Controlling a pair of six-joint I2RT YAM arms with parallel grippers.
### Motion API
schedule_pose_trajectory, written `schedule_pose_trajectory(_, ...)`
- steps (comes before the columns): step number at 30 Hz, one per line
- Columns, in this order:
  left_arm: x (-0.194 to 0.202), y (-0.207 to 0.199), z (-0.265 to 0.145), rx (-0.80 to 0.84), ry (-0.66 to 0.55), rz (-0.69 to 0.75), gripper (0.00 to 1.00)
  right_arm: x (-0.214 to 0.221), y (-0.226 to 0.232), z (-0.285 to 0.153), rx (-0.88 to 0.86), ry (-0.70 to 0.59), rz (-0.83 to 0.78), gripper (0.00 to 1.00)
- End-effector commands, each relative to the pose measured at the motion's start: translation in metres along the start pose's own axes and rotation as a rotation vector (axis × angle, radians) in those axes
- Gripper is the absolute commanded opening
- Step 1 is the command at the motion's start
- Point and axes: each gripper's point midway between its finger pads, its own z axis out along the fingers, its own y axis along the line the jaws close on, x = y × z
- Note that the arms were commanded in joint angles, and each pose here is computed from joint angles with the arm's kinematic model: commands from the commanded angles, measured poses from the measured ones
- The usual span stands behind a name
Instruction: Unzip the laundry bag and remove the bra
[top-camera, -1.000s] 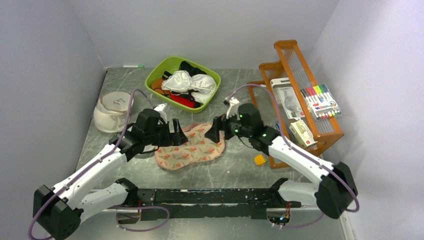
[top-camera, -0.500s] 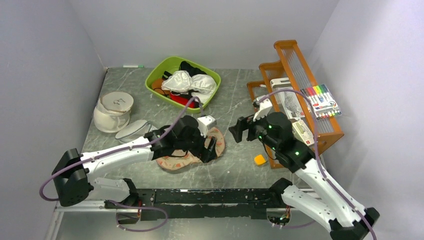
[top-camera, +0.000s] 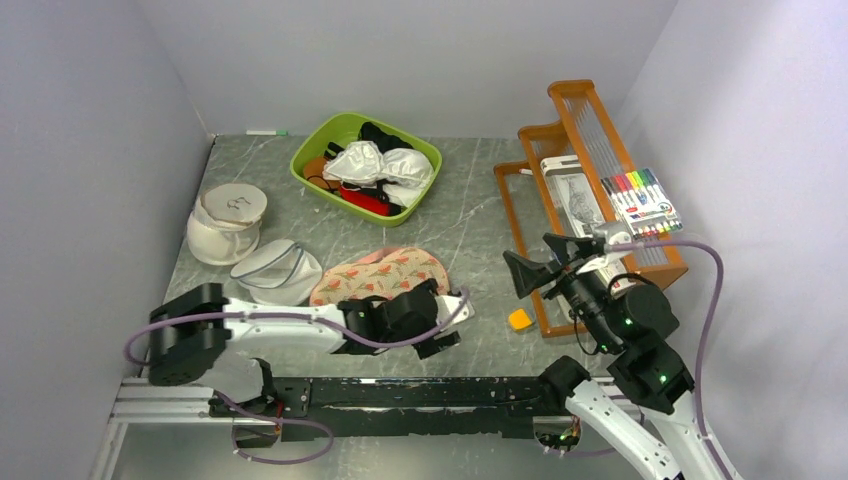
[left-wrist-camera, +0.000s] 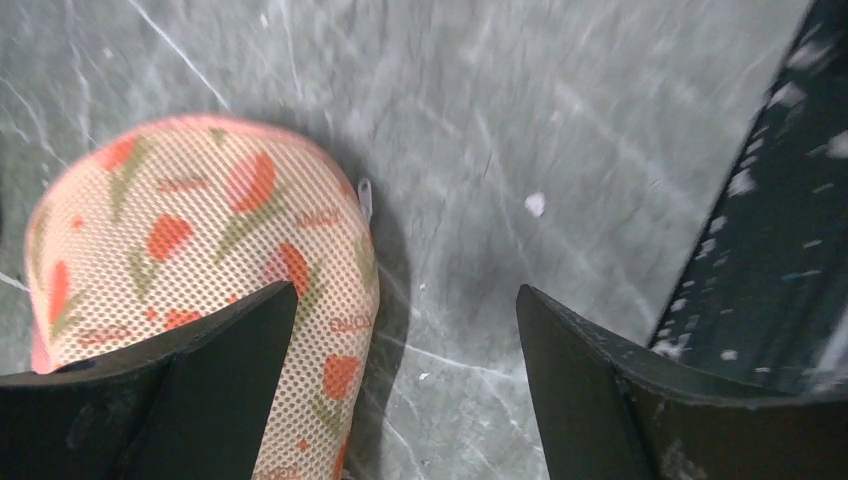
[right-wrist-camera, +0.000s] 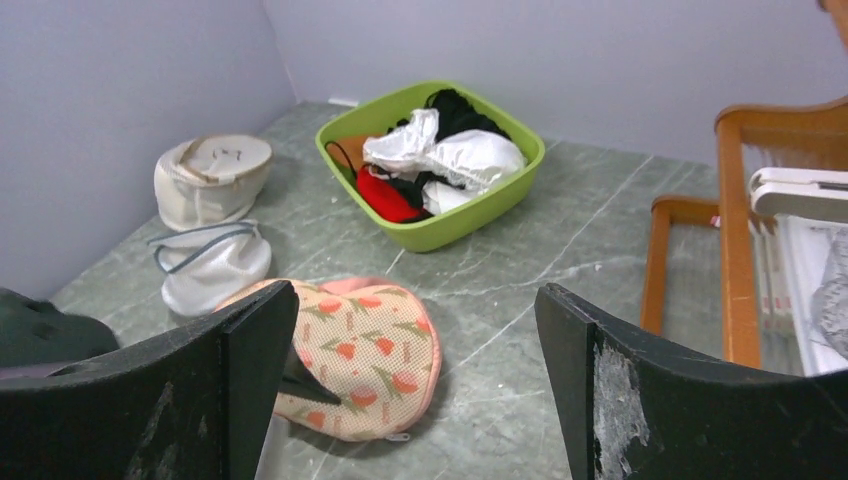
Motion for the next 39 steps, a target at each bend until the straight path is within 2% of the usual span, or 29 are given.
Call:
schedule_pose_trajectory(1, 0.021, 0.006, 0.023, -0.074, 0.074, 0.086, 0.90, -0.008, -0.009, -0.009, 0.038, -0.070, -0.020, 0.90)
schedule_pose_trajectory(4, 0.039, 0.019, 0.032, -0.162, 0.124, 0.117, 0.83, -0.010, -0.010, -0.012, 0.038, -0.083, -0.023, 0.89)
schedule_pose_trajectory(8, 0.052, 0.039, 0.037, -0.289, 0.177, 0.155, 0.80, -0.006, -0.010, -0.008, 0.038, -0.063, -0.028, 0.89)
schedule_pose_trajectory(12, 0.061, 0.044, 0.039, -0.323, 0.216, 0.168, 0.76, 0.001, -0.009, -0.001, 0.034, -0.036, -0.034, 0.89)
schedule_pose_trajectory(14, 0.063, 0.047, 0.041, -0.339, 0.228, 0.169, 0.71, 0.003, -0.010, 0.001, 0.043, -0.024, -0.035, 0.89)
schedule_pose_trajectory(19, 0.058, 0.060, 0.038, -0.397, 0.253, 0.147, 0.53, 0.012, -0.015, 0.008, 0.075, 0.020, -0.030, 0.89)
schedule_pose_trajectory(25, 0.024, 0.068, 0.022, -0.358, 0.140, 0.082, 0.34, 0.022, -0.017, 0.016, 0.097, 0.076, -0.024, 0.89)
schedule_pose_trajectory(26, 0.017, 0.067, 0.019, -0.339, 0.118, 0.087, 0.28, 0.023, -0.018, 0.017, 0.104, 0.084, -0.020, 0.89)
schedule_pose_trajectory(28, 0.006, 0.064, 0.012, -0.294, 0.083, 0.085, 0.09, 0.026, -0.018, 0.019, 0.107, 0.097, -0.010, 0.89)
schedule_pose_trajectory(34, -0.016, 0.068, -0.015, -0.285, -0.001, 0.060, 0.07, 0.050, -0.007, 0.034, 0.062, 0.180, 0.029, 0.85)
schedule_pose_trajectory(39, -0.024, 0.080, -0.034, -0.330, -0.044, 0.052, 0.07, 0.091, 0.009, 0.052, -0.016, 0.292, 0.089, 0.78)
